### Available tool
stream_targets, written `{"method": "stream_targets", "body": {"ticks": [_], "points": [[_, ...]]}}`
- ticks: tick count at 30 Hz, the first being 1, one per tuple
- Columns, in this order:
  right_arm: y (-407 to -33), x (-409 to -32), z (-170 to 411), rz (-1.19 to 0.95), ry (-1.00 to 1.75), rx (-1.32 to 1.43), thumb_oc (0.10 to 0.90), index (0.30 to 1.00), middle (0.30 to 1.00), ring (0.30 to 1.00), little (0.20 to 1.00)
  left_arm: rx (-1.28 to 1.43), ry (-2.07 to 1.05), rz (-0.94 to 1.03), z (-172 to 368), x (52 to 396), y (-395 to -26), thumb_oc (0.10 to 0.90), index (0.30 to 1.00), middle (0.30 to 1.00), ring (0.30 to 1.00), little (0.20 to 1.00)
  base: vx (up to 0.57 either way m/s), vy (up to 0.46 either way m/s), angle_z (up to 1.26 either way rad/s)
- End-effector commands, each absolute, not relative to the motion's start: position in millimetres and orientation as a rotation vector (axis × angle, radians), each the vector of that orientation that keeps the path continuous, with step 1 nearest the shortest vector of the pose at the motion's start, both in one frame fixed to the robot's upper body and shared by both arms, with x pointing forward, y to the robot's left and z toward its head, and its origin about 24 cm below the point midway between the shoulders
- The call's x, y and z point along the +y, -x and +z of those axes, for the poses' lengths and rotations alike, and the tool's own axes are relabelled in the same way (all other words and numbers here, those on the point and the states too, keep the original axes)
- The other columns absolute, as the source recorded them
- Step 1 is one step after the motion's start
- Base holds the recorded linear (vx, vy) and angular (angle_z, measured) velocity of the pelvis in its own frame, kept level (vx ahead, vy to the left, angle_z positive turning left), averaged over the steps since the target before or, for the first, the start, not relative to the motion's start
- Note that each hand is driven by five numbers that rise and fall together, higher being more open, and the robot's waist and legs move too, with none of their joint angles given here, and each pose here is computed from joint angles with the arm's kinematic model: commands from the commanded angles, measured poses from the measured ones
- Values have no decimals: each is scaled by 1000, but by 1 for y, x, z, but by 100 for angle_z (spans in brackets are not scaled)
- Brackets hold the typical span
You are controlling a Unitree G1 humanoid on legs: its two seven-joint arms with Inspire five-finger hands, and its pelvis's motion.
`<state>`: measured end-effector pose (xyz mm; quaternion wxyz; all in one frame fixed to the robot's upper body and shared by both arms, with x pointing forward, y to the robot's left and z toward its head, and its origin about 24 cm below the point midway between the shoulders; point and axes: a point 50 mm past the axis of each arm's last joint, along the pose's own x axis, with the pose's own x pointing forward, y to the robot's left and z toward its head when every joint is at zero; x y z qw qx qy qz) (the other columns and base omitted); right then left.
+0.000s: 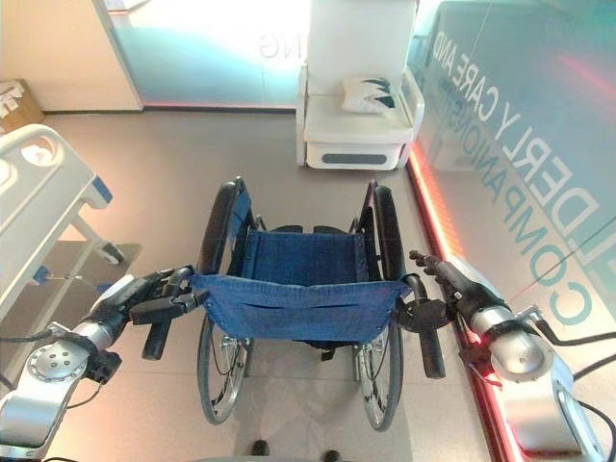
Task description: Push the wheelchair next to the bed
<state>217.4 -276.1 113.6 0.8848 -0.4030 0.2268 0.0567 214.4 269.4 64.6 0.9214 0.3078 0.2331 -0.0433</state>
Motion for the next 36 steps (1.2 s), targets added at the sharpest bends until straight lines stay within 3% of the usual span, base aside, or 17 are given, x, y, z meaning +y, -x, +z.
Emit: {"method": "stream_targets", "body": {"ticks": [1,10,17,25,26,36], "points": [[-179,-368,89,-227,1037,1044,800,900,900,900,900,1169,-886,243,19,376,-143,800,900,900,900,900,0,0,0],[-210,-364,80,-50,1036,1254,800,900,900,900,900,1258,-1053,-1,25,362,-185,800,900,900,900,900,1,-2,1],[-217,-357,56,88,980,1389,800,900,900,900,900,1205,-1117,-33,33,357,-208,800,900,900,900,900,0,0,0],[-209,-355,29,106,896,1486,800,900,900,900,900,1180,-1132,-56,35,358,-215,800,900,900,900,900,0,0,0],[-210,-352,25,105,872,1465,400,300,300,300,300,1178,-1133,-64,35,356,-216,800,900,900,900,900,0,0,0],[-223,-340,24,30,881,1279,400,300,300,300,300,1089,-1092,-81,31,345,-225,800,900,900,900,900,-3,3,-1]]}}
